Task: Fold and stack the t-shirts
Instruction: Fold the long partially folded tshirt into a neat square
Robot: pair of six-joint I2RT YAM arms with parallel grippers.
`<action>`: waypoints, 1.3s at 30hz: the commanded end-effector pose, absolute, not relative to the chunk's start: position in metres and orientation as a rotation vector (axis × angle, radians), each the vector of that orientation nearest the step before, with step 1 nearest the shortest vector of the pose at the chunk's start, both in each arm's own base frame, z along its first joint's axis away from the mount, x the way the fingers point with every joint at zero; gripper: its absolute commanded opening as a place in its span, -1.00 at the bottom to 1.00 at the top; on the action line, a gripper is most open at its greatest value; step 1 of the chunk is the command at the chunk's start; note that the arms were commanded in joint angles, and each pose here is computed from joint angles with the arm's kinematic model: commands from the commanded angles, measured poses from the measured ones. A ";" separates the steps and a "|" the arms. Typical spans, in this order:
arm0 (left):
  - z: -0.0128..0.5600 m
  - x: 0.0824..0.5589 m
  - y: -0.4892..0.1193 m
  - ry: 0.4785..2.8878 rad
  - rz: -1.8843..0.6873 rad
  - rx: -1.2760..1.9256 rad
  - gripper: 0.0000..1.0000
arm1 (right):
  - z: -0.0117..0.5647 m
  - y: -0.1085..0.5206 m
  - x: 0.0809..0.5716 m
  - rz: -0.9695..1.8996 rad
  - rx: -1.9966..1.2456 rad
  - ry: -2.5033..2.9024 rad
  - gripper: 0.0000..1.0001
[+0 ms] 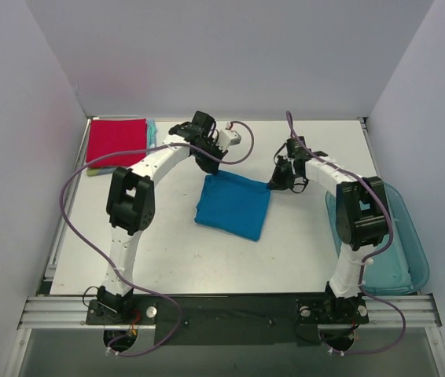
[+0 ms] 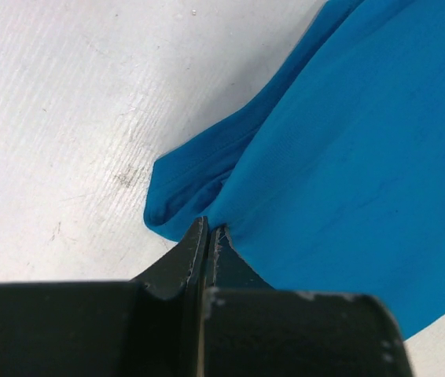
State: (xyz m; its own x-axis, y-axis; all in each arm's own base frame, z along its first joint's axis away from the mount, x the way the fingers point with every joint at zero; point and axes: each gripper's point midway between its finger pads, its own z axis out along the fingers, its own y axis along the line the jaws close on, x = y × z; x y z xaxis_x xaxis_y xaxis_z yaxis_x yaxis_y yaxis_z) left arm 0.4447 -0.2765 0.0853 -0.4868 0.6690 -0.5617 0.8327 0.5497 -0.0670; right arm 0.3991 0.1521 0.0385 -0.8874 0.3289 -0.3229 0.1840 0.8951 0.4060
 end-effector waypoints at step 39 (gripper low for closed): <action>0.141 0.476 -0.250 2.221 -0.415 0.930 0.37 | 0.081 0.174 0.432 0.583 0.124 2.659 -0.15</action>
State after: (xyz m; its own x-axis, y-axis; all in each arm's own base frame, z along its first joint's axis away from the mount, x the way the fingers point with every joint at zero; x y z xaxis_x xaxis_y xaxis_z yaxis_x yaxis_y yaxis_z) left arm 0.4755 -0.2183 0.1062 -0.5818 0.6065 -0.5419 0.6800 0.7282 0.0849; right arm 0.4478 0.1708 0.0723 -0.8984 0.2070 -0.3873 0.0302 0.9090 0.4157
